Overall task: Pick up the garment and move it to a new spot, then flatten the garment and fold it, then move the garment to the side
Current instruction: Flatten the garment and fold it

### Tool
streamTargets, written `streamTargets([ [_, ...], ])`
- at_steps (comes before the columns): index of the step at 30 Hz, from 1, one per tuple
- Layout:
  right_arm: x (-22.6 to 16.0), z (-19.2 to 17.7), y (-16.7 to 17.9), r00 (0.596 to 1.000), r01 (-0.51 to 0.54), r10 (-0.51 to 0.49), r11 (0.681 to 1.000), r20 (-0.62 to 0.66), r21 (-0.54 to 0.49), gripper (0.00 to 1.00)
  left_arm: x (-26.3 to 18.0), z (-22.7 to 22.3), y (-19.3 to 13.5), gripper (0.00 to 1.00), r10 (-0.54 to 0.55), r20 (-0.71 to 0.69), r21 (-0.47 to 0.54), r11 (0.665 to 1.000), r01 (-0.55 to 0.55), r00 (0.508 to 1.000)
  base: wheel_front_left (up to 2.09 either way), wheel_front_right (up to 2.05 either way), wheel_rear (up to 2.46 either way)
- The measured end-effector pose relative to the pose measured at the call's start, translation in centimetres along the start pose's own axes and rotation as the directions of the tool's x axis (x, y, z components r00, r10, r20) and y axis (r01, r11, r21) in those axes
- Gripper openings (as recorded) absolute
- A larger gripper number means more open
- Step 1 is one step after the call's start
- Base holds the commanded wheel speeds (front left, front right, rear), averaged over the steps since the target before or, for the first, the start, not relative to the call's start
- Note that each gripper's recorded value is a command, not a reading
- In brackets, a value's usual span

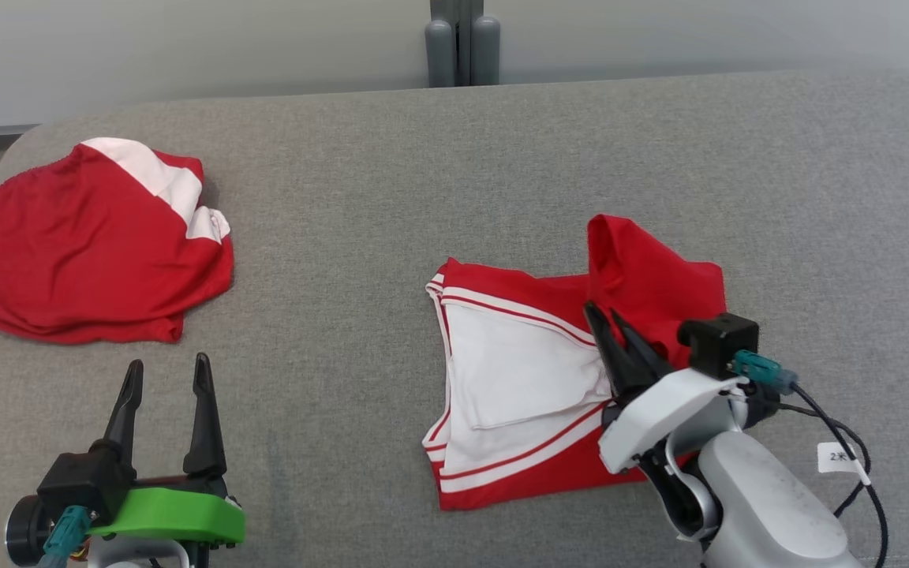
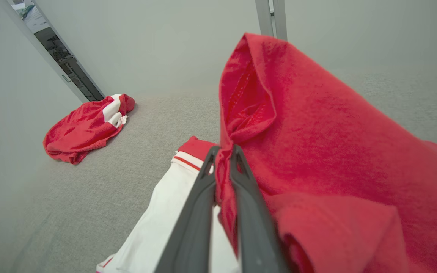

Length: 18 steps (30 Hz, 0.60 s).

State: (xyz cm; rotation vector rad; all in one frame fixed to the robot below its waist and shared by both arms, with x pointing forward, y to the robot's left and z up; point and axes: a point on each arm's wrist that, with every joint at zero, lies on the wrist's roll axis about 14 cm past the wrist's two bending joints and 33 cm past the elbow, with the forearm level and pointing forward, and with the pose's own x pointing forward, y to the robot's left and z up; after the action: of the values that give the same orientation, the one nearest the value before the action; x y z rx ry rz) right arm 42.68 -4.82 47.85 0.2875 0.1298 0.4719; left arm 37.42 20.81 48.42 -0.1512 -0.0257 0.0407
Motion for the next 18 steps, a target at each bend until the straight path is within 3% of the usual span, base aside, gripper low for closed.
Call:
streamTargets([
  [7, 2.1, -1.9, 4.9, 0.991, -0.122, 0.123, 0.992, -0.057, 0.025, 0.0, -0.3, -0.2, 0.4, 1.0, 0.014, -0.009, -0.001, 1.0, -0.014, 1.0, 0.0, 0.0, 0.0],
  [15, 2.7, -4.4, 6.9, 0.977, -0.169, 0.176, 0.983, -0.119, 0.069, 0.0, -0.3, -0.6, 0.7, 1.0, 0.028, -0.022, -0.006, 1.0, -0.029, 0.999, 0.0, 0.0, 0.0],
  [16, 2.7, -4.6, 7.0, 0.976, -0.171, 0.179, 0.983, -0.122, 0.073, 0.42, -0.3, -0.7, 0.7, 1.0, 0.029, -0.024, -0.006, 1.0, -0.029, 0.999, 0.0, 0.0, 0.0],
  [17, 2.7, -4.8, 7.1, 0.975, -0.174, 0.183, 0.982, -0.124, 0.076, 1.0, -0.3, -0.7, 0.7, 1.0, 0.029, -0.025, -0.008, 1.0, -0.029, 0.999, 0.0, 0.0, 0.0],
  [18, 2.7, -4.8, 7.3, 0.975, -0.176, 0.186, 0.981, -0.124, 0.086, 1.0, -0.3, -0.8, 0.6, 1.0, 0.028, -0.026, -0.01, 1.0, -0.028, 0.999, 0.0, 0.0, 0.0],
])
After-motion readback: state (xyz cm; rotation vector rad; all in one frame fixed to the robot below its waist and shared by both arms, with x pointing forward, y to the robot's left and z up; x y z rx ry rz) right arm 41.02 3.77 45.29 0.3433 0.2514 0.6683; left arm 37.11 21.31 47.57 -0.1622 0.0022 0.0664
